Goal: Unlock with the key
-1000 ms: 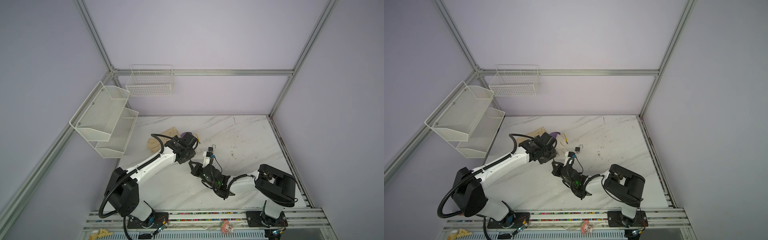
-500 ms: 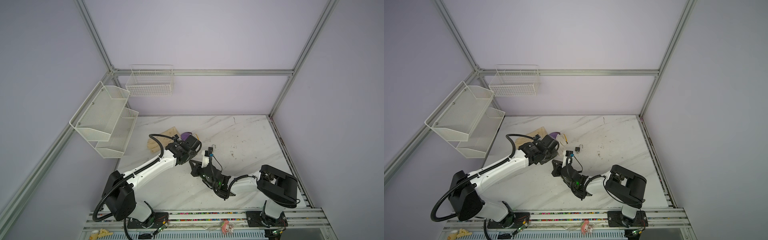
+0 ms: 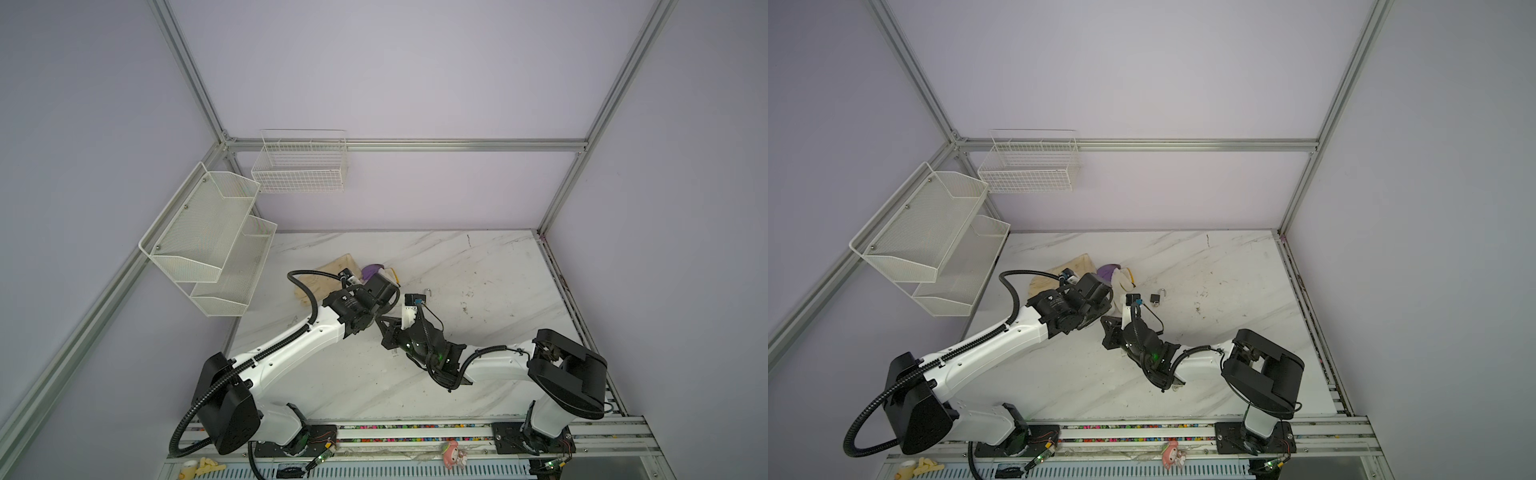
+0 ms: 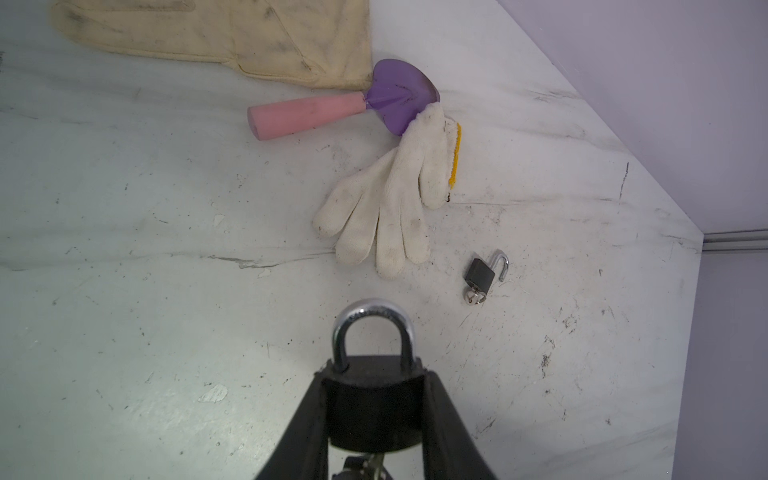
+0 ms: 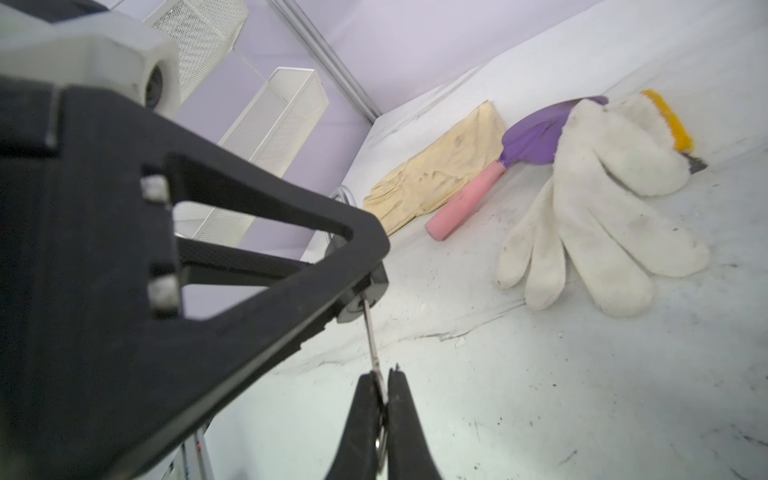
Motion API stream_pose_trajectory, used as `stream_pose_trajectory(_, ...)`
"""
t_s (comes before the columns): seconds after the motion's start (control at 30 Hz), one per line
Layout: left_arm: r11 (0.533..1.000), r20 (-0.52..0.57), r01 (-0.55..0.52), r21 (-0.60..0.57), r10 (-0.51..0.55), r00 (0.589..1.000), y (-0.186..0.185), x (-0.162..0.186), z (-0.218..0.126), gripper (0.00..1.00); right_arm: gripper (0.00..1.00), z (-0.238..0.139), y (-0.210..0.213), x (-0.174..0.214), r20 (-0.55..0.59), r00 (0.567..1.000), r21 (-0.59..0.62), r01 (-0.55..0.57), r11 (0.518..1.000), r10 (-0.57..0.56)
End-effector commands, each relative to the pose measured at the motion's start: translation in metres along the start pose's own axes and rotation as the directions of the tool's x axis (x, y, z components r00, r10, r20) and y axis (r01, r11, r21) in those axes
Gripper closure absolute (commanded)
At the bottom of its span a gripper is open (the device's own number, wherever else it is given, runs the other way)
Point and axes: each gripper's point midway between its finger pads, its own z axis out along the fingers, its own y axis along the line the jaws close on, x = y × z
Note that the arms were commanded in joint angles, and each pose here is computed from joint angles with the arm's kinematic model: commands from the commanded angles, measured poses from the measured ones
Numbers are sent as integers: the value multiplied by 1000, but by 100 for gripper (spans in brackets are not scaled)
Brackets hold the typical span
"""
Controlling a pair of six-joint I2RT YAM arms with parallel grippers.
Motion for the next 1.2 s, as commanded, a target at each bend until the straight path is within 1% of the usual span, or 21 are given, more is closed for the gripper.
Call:
stream_pose_trajectory(0.0,987,-215,-143,-78,123,969,32,59,-1,98,100,-10,50,-65,110,992,-151,-42,988,59)
stream_pose_trajectory(0.03,986,-209,-146,-82,126,970,34,58,-1,98,100,-12,45,-67,112,993,-109,-15,994,28)
stream_pose_trajectory(0.07,986,-204,-145,-84,125,971,35,57,-1,98,100,-13,41,-67,116,993,-90,-12,996,23)
stream_pose_trajectory(0.2,986,-190,-138,-92,119,975,36,51,0,98,100,-20,34,-63,107,994,-61,-6,998,13)
stream_pose_trajectory(0.4,984,-167,-134,-118,114,979,43,42,-1,98,100,-24,17,-60,99,995,51,19,998,-24)
stream_pose_trajectory(0.5,980,-158,-141,-143,118,980,48,39,0,98,100,-25,15,-63,93,995,81,25,996,-32)
stream_pose_trajectory(0.6,982,-164,-131,-135,109,981,41,40,-1,98,100,-19,13,-59,65,997,113,27,993,-35)
stream_pose_trajectory(0.67,989,-184,-96,-111,75,980,34,44,-4,98,100,-17,4,-56,72,997,151,7,988,-18)
stream_pose_trajectory(0.73,996,-208,-59,-71,43,977,24,52,-3,98,100,-16,3,-55,89,996,139,-11,990,-1)
stream_pose_trajectory(0.83,1000,-273,11,16,-6,962,7,68,-4,98,100,-15,17,-58,140,990,73,-7,997,-3)
stream_pose_trajectory(0.93,994,-337,81,68,-54,940,-2,80,-5,98,100,-19,30,-69,218,975,43,24,999,-33)
stream_pose_trajectory(1.0,987,-366,129,98,-85,927,-8,84,-9,99,100,-15,36,-71,251,964,68,73,995,-88)
stream_pose_trajectory(1.07,984,-351,121,130,-68,934,-15,80,-15,100,100,-7,35,-65,240,965,80,94,992,-111)
stream_pose_trajectory(1.17,994,-321,71,84,-41,946,-3,79,-15,100,100,-5,42,-72,245,963,52,100,994,-109)
